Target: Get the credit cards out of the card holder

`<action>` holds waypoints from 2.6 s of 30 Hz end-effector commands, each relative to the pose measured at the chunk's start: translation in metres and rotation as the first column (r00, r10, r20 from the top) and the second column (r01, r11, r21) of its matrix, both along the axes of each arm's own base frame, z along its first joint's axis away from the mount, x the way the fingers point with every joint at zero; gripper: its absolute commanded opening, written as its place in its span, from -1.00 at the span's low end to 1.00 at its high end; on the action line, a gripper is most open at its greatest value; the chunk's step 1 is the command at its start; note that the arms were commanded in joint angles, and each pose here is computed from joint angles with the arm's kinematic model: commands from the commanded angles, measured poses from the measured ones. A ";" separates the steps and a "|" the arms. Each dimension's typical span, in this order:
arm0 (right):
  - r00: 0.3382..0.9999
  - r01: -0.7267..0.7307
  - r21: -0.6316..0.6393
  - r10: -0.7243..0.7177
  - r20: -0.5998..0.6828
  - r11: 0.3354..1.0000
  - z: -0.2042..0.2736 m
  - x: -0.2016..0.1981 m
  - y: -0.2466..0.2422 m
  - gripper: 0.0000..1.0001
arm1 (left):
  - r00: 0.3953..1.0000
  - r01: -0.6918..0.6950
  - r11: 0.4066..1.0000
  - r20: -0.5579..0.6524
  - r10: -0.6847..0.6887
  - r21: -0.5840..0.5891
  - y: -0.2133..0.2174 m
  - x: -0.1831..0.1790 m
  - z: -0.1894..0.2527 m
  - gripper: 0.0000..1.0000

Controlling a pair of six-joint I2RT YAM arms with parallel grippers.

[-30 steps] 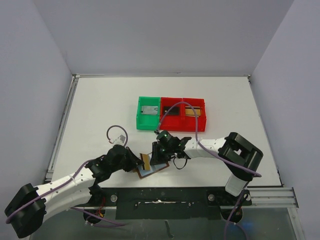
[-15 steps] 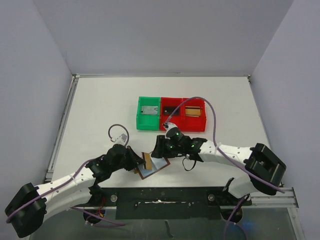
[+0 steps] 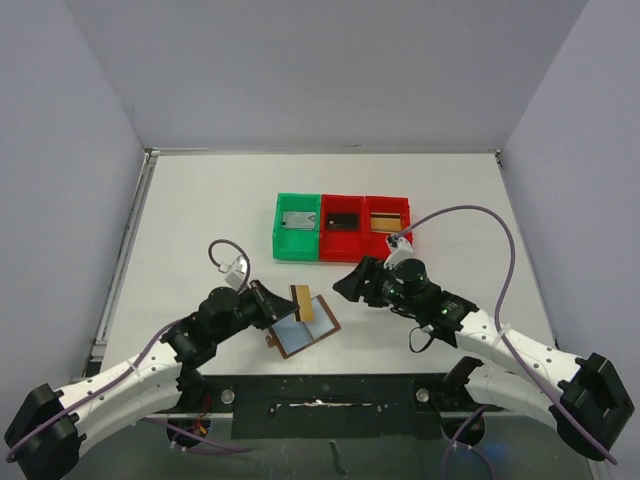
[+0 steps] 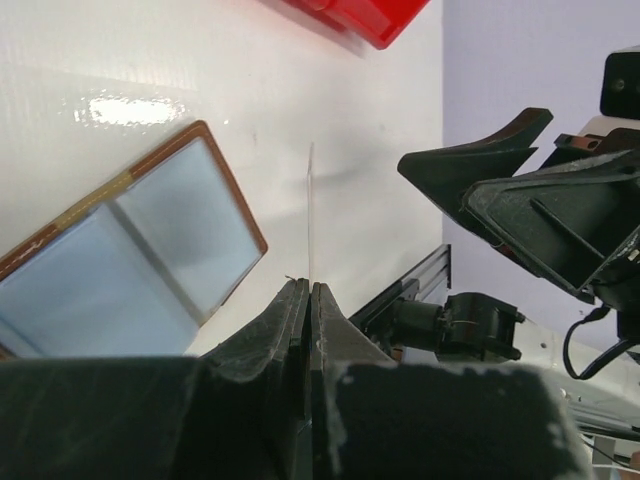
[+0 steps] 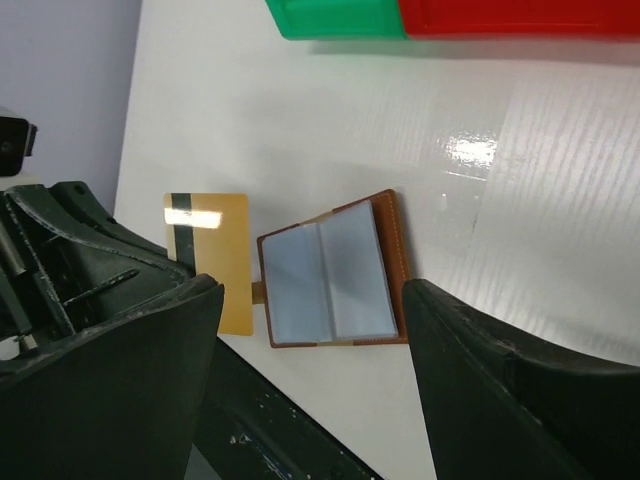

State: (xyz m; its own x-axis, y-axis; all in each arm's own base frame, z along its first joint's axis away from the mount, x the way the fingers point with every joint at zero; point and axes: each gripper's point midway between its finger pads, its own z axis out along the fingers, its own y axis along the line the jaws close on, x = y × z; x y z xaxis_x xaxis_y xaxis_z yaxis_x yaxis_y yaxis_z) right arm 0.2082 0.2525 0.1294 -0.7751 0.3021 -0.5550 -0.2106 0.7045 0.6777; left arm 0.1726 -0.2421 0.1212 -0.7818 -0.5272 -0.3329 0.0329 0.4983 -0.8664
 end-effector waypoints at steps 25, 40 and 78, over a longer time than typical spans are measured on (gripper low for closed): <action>0.972 -0.097 0.318 0.020 0.235 0.943 0.066 -0.006 0.008 0.52 | 0.963 0.154 0.940 0.258 -0.074 -0.306 -0.024 -0.006 0.084 -1.00; 0.948 -0.115 0.330 0.004 0.320 0.937 0.082 -0.003 0.002 0.48 | 0.958 0.186 0.925 0.272 -0.095 -0.331 -0.034 -0.004 0.098 -1.00; 0.886 -0.457 0.486 0.333 0.323 0.745 0.098 -0.039 0.046 -0.39 | 0.943 0.234 0.898 0.312 -0.116 -0.373 -0.034 -0.011 0.111 -1.00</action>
State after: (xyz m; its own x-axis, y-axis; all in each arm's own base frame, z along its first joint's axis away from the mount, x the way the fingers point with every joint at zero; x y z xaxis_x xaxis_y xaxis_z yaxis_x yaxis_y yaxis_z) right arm 0.1759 0.2972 0.2047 -0.8039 0.3019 -0.5125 -0.4910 0.1496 0.8582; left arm 0.1619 -0.2760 0.1984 -0.8028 -0.5062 -0.3151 0.2756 0.1536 -0.9489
